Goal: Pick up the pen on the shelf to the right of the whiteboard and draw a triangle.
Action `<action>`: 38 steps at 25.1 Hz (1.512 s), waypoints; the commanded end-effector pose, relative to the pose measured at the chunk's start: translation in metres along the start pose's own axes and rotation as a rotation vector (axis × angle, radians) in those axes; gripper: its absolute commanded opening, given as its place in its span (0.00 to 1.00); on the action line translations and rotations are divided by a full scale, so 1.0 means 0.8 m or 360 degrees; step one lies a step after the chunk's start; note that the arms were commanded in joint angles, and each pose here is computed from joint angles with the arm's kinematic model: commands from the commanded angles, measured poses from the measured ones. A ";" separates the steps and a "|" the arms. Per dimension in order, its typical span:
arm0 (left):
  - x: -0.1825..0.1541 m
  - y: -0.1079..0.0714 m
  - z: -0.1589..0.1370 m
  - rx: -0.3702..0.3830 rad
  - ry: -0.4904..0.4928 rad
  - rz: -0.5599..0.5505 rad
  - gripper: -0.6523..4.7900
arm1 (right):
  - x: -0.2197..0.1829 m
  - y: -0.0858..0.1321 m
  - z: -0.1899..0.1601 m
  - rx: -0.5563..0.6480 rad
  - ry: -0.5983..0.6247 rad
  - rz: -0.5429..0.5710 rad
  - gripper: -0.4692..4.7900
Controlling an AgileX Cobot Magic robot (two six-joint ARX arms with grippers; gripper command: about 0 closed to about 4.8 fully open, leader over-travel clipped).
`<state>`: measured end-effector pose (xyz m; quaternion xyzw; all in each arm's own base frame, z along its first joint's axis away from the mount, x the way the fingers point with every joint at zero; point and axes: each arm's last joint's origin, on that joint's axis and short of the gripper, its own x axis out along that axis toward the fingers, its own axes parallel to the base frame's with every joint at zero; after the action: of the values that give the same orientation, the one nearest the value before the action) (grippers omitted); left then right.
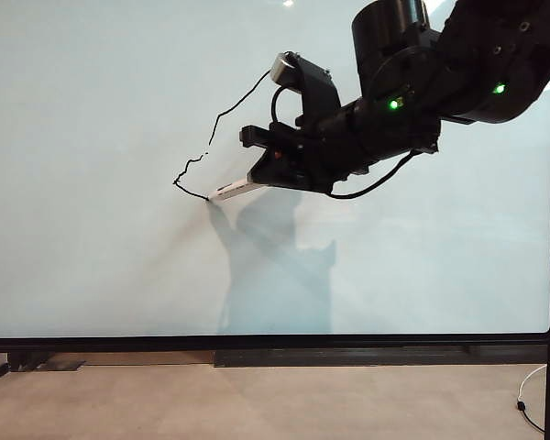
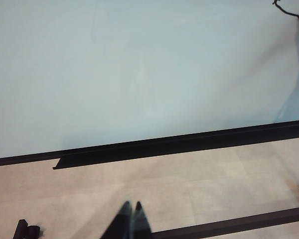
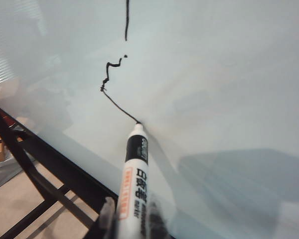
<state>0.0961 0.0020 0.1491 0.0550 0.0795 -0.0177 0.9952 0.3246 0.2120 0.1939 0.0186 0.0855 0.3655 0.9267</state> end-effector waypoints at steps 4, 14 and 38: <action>0.000 0.000 0.000 0.0001 0.0004 -0.0007 0.11 | -0.015 -0.015 0.013 -0.0041 -0.0099 -0.0183 0.08; 0.000 0.000 0.000 0.0001 0.0004 -0.0007 0.11 | -0.030 -0.019 0.013 -0.0078 -0.0118 -0.0207 0.08; 0.000 0.000 0.000 0.0001 0.0004 -0.0007 0.11 | -0.044 -0.020 0.000 -0.0105 -0.0180 -0.0144 0.08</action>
<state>0.0961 0.0020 0.1490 0.0550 0.0797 -0.0177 0.9951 0.3101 0.1781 0.1919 0.0037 0.0407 0.3335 0.9419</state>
